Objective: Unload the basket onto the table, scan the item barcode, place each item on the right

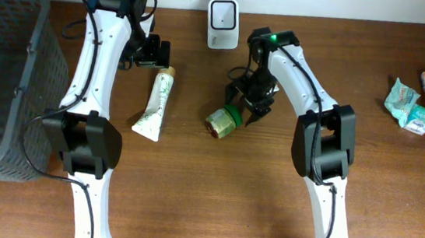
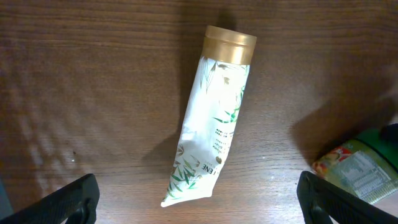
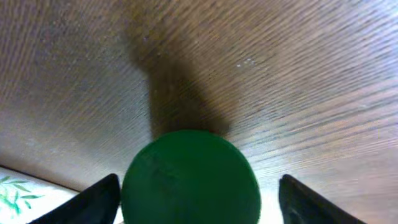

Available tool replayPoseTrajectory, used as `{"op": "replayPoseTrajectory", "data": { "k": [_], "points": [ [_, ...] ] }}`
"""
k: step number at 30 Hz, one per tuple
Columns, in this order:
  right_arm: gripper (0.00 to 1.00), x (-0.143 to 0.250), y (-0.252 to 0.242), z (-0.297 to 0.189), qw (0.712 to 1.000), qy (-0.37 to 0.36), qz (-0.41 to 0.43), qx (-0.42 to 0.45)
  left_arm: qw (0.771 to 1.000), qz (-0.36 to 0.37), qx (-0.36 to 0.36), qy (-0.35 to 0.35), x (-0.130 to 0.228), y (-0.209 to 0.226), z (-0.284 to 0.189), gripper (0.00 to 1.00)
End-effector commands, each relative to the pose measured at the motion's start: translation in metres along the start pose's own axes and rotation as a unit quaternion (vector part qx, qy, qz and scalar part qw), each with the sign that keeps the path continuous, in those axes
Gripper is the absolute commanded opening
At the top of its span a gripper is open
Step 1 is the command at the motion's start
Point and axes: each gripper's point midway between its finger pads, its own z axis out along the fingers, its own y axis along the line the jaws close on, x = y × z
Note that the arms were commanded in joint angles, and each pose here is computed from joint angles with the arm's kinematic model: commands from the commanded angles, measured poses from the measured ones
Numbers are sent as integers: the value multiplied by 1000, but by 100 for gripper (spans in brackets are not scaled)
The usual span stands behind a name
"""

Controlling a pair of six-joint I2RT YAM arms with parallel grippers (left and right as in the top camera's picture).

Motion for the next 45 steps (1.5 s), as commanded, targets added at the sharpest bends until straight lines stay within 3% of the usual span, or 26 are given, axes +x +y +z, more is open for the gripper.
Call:
{"op": "replayPoseTrajectory", "data": {
  "k": [1, 11, 14, 16, 17, 22, 26, 31, 36, 40, 45],
  "points": [
    [74, 2, 0, 8, 1000, 7, -6, 6, 1000, -8, -3, -8, -1, 5, -6, 99],
    [70, 14, 1, 9, 999, 30, -10, 3, 1000, -8, -3, -8, -1, 5, -6, 99],
    [54, 17, 2, 11, 999, 31, -12, 5, 1000, -8, -3, -8, -1, 5, -6, 99],
    [33, 15, 0, 11, 1000, 27, -14, 8, 1000, -8, -3, -7, -1, 5, -6, 99],
    [32, 12, -3, 10, 1000, 18, -13, 16, 1000, -8, -3, -7, -1, 5, -6, 99],
    [31, -4, -4, -5, 995, -38, -84, 31, 1000, -8, -3, -10, -2, 4, -6, 99],
    [31, -16, 15, -48, 977, -125, -171, 15, 1000, -8, -3, -10, -2, 4, -6, 99],
    [32, -45, 34, -119, 910, -302, -278, 58, 1000, -8, -3, -12, -3, 4, -6, 99],
    [33, -67, 57, -142, 860, -387, -326, 70, 1000, -8, -2, -15, -4, 4, -6, 99],
    [33, -79, 65, -137, 848, -405, -335, 72, 1000, -8, -2, -13, -4, 4, -6, 99],
    [41, -83, 43, -84, 861, -355, -342, 120, 1000, -8, -1, -27, -10, 3, -7, 99]
  ]
}}
